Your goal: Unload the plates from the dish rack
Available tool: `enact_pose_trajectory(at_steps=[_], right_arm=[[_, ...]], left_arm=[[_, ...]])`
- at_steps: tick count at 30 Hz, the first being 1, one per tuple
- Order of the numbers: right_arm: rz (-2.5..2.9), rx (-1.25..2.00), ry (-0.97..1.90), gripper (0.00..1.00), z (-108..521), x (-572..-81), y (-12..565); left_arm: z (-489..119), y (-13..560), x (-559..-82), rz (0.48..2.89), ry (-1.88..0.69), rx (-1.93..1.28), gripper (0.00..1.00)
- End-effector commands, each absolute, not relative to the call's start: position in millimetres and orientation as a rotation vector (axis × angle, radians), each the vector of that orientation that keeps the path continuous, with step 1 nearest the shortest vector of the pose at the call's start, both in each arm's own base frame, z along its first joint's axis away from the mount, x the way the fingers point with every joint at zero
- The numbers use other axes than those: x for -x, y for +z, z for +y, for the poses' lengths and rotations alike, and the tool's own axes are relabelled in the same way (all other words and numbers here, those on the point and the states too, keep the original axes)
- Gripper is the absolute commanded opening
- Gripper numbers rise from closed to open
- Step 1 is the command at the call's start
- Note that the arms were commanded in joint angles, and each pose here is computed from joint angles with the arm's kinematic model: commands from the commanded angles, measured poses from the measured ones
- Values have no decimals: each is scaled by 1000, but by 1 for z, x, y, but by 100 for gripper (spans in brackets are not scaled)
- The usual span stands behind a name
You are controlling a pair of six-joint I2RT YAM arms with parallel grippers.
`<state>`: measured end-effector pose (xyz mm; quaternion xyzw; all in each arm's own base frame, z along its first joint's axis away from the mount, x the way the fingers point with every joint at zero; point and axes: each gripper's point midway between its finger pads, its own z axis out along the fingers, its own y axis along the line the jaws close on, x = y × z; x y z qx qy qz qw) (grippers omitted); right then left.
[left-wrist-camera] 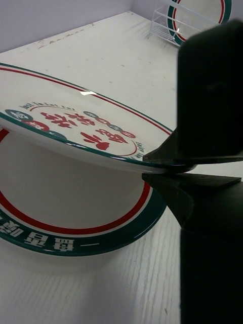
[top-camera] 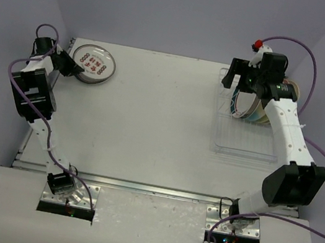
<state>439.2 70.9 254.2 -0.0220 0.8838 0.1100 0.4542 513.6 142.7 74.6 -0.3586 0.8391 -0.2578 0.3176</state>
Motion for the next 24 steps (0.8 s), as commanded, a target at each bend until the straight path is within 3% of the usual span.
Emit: enact_pose_trajectory(at_steps=[1, 2, 6, 8, 11, 18, 24], right_arm=[[2137, 84, 229, 96, 62, -441, 263], [2139, 82, 228, 96, 61, -441, 263], [2138, 76, 194, 96, 56, -445, 263], [2133, 59, 161, 96, 51, -449, 265], [2126, 36, 131, 96, 45, -451, 268], [2112, 17, -127, 88, 8, -459, 269], [2136, 64, -323, 78, -17, -466, 262]], left_arm=[[168, 99, -528, 2128, -632, 870, 12], [168, 97, -527, 2132, -638, 872, 16], [171, 101, -522, 2134, -645, 863, 47], [172, 109, -519, 2127, -615, 849, 53], [168, 148, -515, 2074, -517, 752, 71], [164, 223, -498, 2006, -77, 504, 75], [77, 270, -483, 1915, 163, 130, 88]])
